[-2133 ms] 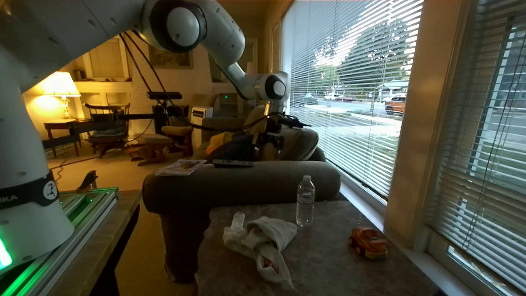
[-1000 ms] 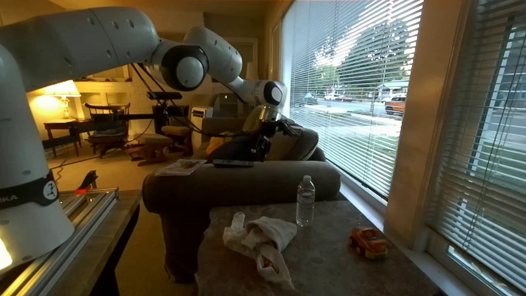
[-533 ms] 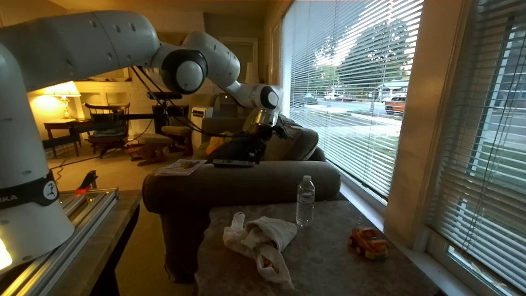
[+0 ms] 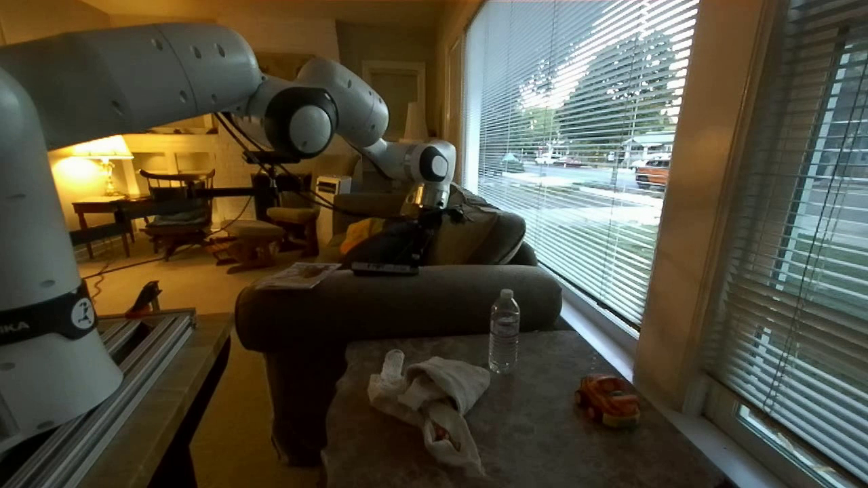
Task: Put the grey remote control on the table.
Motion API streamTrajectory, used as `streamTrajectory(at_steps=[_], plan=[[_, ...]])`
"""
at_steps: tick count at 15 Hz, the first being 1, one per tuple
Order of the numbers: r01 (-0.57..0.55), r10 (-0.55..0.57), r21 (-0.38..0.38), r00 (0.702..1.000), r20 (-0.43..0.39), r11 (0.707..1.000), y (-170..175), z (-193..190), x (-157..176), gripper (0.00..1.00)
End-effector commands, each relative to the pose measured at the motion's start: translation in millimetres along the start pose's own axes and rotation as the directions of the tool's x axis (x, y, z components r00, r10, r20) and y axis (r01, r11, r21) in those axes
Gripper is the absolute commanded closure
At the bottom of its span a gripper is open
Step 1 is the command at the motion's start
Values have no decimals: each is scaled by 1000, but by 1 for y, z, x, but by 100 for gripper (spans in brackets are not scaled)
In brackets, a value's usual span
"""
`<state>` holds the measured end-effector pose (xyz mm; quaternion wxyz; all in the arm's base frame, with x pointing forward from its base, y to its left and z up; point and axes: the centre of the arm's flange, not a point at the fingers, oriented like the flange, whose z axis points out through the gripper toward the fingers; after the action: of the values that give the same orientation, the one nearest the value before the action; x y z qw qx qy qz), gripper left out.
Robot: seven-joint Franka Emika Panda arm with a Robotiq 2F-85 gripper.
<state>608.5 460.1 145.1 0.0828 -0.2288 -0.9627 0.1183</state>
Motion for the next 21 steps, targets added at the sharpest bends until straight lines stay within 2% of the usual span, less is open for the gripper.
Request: streamTrajectory(at_steps=[1,7,13,21], plan=[[52,-49,-67,998,43,996,24,-2,1,0],[93,-89,-121,995,44,988,43,3,8,0],[112,-108,-127,993,35,986,52,14,14,0],[97,-98,-135,995,-2,986,63,9,32,0]])
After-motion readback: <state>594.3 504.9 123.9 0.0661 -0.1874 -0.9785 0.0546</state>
